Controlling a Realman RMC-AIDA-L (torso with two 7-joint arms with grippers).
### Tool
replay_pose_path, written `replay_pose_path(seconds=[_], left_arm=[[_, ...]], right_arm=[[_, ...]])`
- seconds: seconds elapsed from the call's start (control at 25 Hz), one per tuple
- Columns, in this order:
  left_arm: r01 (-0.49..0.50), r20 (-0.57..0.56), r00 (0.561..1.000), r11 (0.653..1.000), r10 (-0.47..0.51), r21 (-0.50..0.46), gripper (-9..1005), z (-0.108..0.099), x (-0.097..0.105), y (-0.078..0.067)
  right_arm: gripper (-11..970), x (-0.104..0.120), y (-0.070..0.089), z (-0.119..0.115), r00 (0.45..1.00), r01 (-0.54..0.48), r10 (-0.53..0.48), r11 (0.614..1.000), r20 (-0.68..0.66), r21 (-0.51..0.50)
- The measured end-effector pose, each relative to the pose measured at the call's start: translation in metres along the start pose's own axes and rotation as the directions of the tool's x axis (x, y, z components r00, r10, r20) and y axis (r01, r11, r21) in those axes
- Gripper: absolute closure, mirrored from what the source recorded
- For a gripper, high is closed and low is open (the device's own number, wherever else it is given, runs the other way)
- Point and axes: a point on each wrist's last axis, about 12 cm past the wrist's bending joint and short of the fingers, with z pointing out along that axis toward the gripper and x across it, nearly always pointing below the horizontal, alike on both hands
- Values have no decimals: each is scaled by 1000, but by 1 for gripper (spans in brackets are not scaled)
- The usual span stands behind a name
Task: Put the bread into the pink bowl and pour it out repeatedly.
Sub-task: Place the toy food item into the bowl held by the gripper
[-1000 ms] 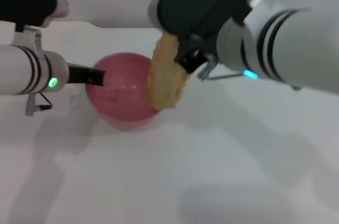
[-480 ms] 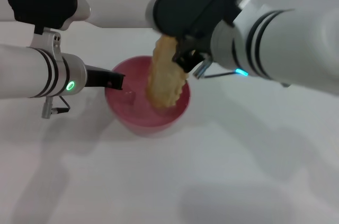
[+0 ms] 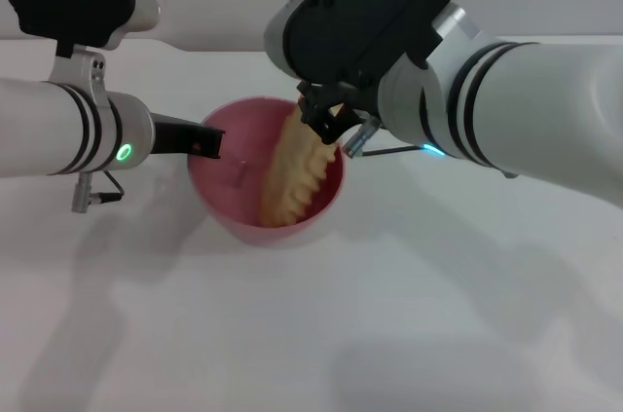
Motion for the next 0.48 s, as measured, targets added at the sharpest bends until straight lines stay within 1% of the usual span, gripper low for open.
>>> replay_pose_path(seconds=[0.12, 0.24, 0.32, 0.36, 0.4, 0.48], left_arm=[[-1, 0, 1000, 1000, 1, -3, 947, 0, 0, 1], [2, 3, 1000, 1000, -2, -6, 947, 0, 1, 2], [3, 5, 1000, 1000, -3, -9, 947, 0, 2, 3], [3, 5, 1000, 1000, -3, -13, 947, -1, 3, 5], [3, 5, 1000, 1000, -3, -13, 947, -1, 3, 5], [0, 10, 1000, 1000, 0, -16, 947, -1, 3, 6]], right_arm=[[765, 1, -2, 1, 1000, -8, 8, 1000, 27, 8], [633, 3, -7, -3, 994, -39, 36, 999, 108, 29], [542, 8, -14, -8, 983, -76, 65, 995, 174, 59], [496, 16, -24, -14, 965, -135, 111, 987, 240, 86], [468, 16, -24, -14, 965, -135, 111, 987, 240, 86], [413, 26, -36, -19, 942, -207, 169, 973, 289, 105]])
